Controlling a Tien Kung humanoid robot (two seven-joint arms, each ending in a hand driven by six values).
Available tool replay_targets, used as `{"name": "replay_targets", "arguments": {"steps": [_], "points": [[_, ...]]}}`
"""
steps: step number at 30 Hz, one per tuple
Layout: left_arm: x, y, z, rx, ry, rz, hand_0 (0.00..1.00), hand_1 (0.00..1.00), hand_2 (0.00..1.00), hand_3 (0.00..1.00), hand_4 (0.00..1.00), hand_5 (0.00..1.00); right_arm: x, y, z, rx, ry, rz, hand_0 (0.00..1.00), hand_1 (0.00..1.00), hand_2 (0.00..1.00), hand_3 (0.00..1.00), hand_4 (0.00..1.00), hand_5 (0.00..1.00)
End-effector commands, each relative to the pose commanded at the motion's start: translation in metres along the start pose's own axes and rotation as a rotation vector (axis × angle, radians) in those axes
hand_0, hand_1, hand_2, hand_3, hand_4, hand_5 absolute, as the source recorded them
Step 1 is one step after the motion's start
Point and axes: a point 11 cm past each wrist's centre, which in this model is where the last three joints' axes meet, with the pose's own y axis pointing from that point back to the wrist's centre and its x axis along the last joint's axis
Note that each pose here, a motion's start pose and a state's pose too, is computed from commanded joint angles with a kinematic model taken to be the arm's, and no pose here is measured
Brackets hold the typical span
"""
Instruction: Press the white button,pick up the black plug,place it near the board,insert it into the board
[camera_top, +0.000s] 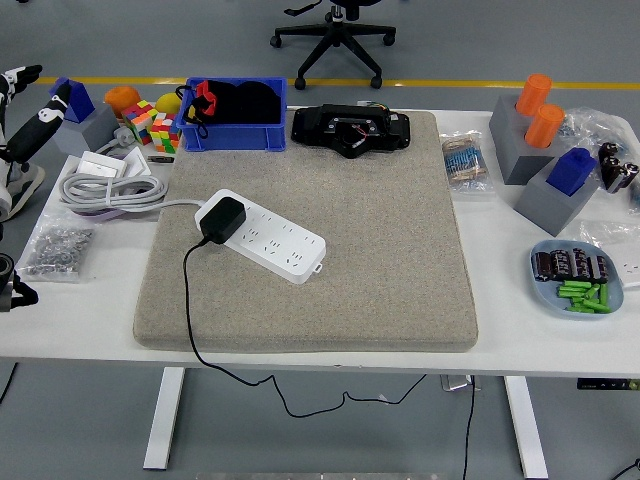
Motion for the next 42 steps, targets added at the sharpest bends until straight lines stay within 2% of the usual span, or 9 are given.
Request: {"name": "replay_targets", "arguments": {"steps": [13, 42], "points": [[0.007, 0.002, -0.01, 0.03, -0.002, 0.018, 0.953, 0.891, 0.823, 0.802, 0.783, 0.582, 0.0, 0.0, 0.001, -0.002, 0.013, -0.001, 0.614, 0.58, 0.576, 0.582, 0.651, 0.397], [0.005, 0.008, -0.021, 0.065, 0.006, 0.014, 0.958, 0.891, 0.822, 0.799, 0.781, 0.607, 0.0, 0.0, 0.007, -0.013, 0.011, 0.0, 0.614, 0.581, 0.579, 0.582, 0.652, 0.398]]}}
